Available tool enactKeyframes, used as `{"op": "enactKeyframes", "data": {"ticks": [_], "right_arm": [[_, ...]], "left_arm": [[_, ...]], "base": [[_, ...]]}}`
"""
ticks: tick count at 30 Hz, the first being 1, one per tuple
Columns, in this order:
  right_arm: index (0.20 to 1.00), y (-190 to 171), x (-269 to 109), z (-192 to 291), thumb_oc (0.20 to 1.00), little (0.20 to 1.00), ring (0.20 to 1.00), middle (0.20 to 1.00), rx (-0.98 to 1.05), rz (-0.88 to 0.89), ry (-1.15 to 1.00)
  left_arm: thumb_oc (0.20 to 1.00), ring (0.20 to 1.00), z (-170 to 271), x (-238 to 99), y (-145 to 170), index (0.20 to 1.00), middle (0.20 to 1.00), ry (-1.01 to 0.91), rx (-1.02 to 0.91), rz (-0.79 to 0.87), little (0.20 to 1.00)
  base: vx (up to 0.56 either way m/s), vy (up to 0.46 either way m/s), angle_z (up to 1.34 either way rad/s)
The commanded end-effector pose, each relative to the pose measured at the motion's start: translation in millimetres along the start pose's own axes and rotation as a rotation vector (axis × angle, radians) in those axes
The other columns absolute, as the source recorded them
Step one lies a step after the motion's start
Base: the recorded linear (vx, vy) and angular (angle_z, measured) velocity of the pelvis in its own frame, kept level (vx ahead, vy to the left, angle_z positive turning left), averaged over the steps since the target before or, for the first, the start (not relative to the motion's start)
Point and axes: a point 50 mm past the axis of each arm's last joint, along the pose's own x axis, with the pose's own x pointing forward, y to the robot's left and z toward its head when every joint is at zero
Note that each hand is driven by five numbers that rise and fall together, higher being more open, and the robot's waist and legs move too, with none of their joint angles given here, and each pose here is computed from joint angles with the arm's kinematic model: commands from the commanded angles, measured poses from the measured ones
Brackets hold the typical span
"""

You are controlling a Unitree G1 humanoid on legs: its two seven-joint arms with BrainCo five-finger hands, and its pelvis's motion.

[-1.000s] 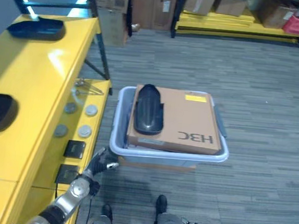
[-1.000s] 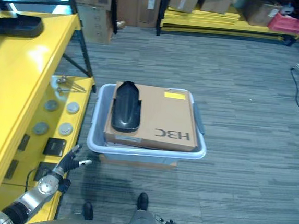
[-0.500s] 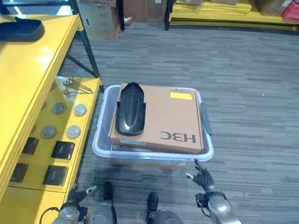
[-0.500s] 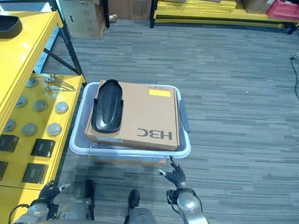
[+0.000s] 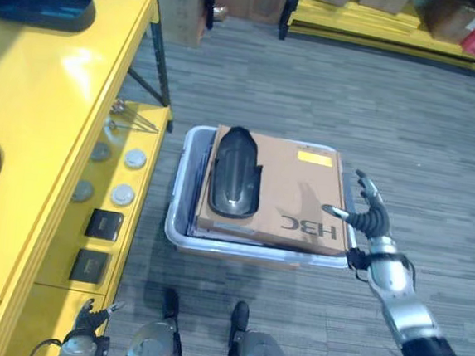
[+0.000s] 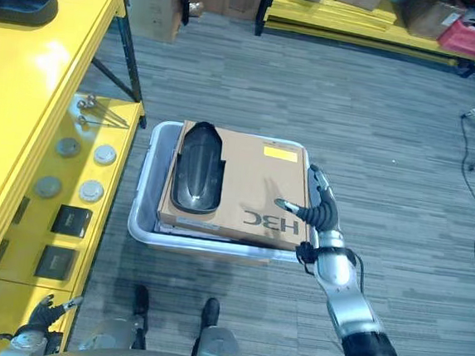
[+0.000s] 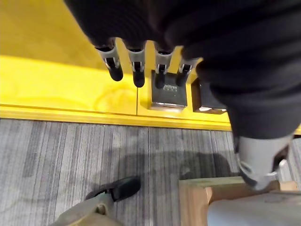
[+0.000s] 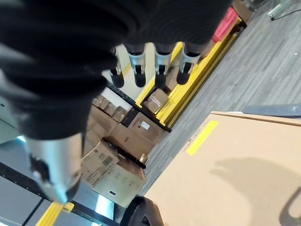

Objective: Move parts from the plastic box to the shelf.

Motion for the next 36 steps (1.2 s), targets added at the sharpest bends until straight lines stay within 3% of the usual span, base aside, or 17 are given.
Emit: {"op": "enactKeyframes", "data": {"ticks": [1, 6, 15, 24, 31, 32, 33, 36], "right_arm": [[1.000, -26, 51, 37, 1.000, 1.000, 1.000, 1.000, -0.025, -0.207, -0.117], [1.000, -47, 83, 58, 1.000, 1.000, 1.000, 1.000, -0.034, -0.305, -0.129], [1.000, -65, 103, 59, 1.000, 1.000, 1.000, 1.000, -0.075, -0.345, -0.058], [1.000, -53, 110, 35, 1.000, 1.000, 1.000, 1.000, -0.172, -0.231, 0.116], [1.000, -41, 105, 0, 1.000, 1.000, 1.000, 1.000, -0.188, -0.070, 0.395], [0.325, -34, 99, -11, 0.325, 0.325, 0.325, 0.325, -0.200, -0.006, 0.453], [0.200, -31, 95, -19, 0.200, 0.200, 0.200, 0.200, -0.204, 0.038, 0.493], [0.200, -25, 87, -34, 0.200, 0.200, 0.200, 0.200, -0.230, 0.088, 0.558]], "left_arm": [[1.000, 1.000, 50, 10, -8, 1.000, 1.000, -0.179, -0.008, -0.027, 1.000], [1.000, 1.000, 75, 11, -14, 1.000, 1.000, -0.292, 0.016, -0.035, 1.000], [1.000, 1.000, 94, 11, -15, 1.000, 1.000, -0.342, -0.013, -0.047, 1.000], [1.000, 1.000, 110, 13, -17, 1.000, 1.000, -0.357, -0.075, -0.067, 1.000], [1.000, 1.000, 116, 11, -26, 1.000, 1.000, -0.367, -0.069, -0.112, 1.000], [1.000, 1.000, 116, 11, -27, 1.000, 1.000, -0.361, -0.069, -0.116, 1.000], [1.000, 1.000, 116, 11, -28, 1.000, 1.000, -0.358, -0.063, -0.118, 1.000], [1.000, 1.000, 114, 11, -30, 1.000, 1.000, -0.348, -0.050, -0.127, 1.000]], "base": [[-0.13, -0.099, 0.29], [-0.07, -0.048, 0.34], [-0.05, 0.019, 0.23], [-0.01, 0.048, 0.04], [-0.01, 0.022, 0.02], [0.00, 0.000, 0.00], [0.00, 0.000, 0.00], [0.01, 0.002, 0.05]]}}
